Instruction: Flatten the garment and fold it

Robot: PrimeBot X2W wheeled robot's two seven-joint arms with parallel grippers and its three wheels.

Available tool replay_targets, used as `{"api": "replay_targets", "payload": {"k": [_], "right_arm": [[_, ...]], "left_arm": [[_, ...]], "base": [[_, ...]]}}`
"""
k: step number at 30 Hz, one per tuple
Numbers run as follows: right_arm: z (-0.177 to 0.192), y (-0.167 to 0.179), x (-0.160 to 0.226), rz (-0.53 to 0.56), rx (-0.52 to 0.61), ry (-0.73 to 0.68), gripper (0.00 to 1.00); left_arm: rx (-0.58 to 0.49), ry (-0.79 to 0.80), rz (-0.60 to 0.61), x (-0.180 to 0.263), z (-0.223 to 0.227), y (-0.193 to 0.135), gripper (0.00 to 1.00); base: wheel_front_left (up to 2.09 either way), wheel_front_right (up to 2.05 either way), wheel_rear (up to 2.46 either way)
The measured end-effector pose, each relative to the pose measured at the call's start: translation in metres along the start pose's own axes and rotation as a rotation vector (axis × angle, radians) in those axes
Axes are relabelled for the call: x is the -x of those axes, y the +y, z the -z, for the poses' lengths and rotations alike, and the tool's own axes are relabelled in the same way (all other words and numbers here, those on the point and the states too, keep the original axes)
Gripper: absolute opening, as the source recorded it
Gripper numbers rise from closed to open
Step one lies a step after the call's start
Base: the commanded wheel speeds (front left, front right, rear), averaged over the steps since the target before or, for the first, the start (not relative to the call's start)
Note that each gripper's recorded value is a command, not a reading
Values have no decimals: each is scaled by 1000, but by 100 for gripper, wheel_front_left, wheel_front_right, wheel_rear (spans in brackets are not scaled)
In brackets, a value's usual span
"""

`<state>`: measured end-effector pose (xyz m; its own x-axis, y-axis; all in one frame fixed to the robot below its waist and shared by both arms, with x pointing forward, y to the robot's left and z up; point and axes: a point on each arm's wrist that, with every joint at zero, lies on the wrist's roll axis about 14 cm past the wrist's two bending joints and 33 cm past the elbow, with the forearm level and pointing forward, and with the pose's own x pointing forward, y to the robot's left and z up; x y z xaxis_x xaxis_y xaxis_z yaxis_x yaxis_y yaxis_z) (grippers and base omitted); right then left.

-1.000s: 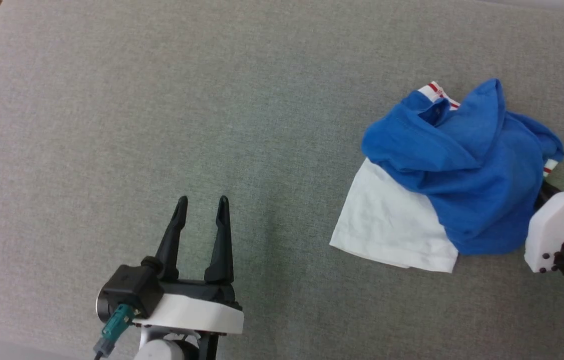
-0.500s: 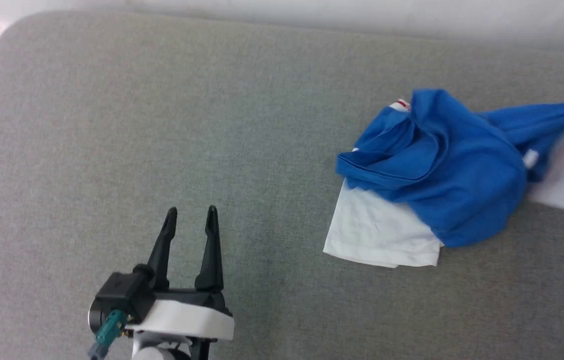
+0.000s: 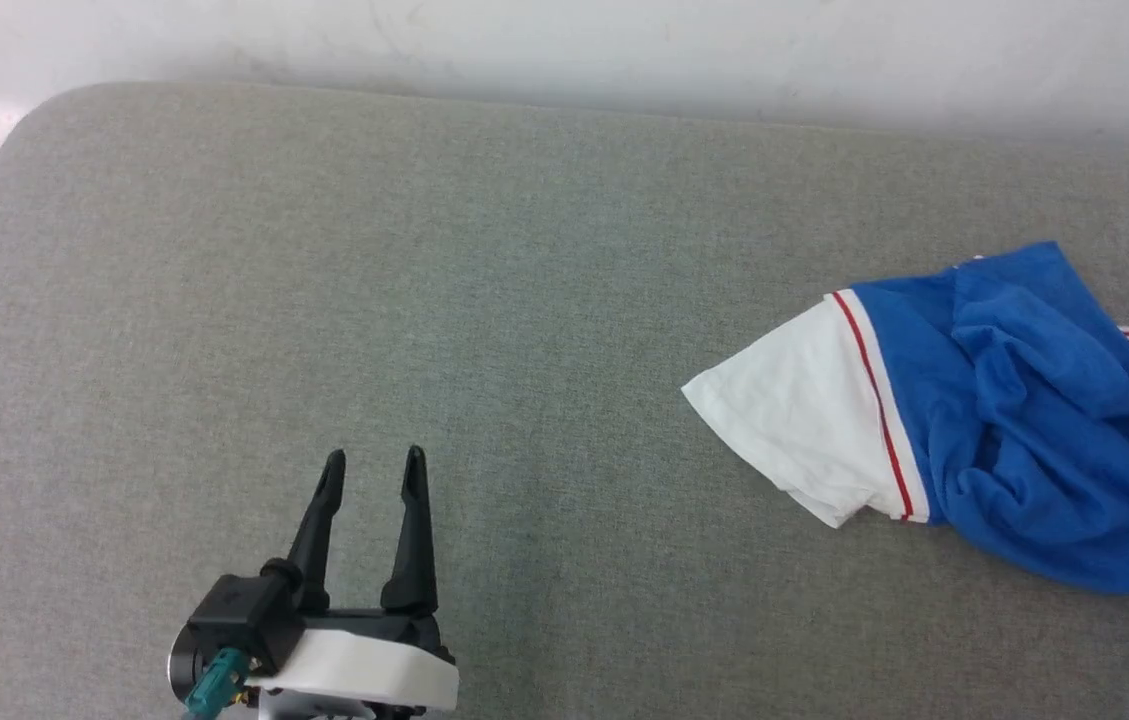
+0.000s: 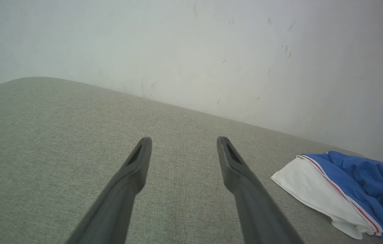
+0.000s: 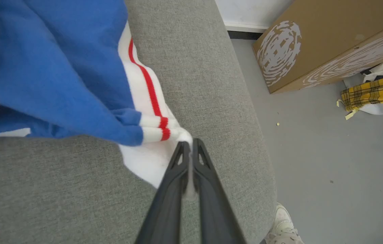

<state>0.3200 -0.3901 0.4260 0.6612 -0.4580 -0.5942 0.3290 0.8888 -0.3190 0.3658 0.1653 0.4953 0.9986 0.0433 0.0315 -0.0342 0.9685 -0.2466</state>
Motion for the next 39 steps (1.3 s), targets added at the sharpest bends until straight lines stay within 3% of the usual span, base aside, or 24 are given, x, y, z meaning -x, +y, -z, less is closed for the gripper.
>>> {"api": "replay_targets", "payload": {"k": [1,2,7,13,17,23,27,33,39], "right_arm": [[6,0,-1,4,1,9,88],[7,2,-1,1,-3,0,100],[-35,28,0,-64,-33,-177,100],[-133,74,46,-195,-137,-590,100],[-147,106,76,-291,-196,-703,100],[-112,117,83,-373,-299,-668,100],[-95,113,81,-365,-326,-646,100],[-102,99,79,-314,-315,-676,100],[-110,98,74,-303,-318,-688,100]], "left_arm": [[-3,0,1,0,0,0,100],[-5,-1,8,0,0,-1,100],[-6,-11,21,-1,-3,-4,100],[-4,-25,60,-3,-7,-15,100],[-4,-34,68,-3,-10,-18,100],[-1,2,64,4,1,-17,100],[-14,7,113,-1,4,-31,100],[-74,8,347,-37,-9,-89,100],[-191,144,527,-77,7,-139,100]], "base": [[0,0,0],[0,0,0],[0,0,0],[0,0,0],[0,0,0],[0,0,0],[0,0,0],[0,0,0],[0,0,0]]}}
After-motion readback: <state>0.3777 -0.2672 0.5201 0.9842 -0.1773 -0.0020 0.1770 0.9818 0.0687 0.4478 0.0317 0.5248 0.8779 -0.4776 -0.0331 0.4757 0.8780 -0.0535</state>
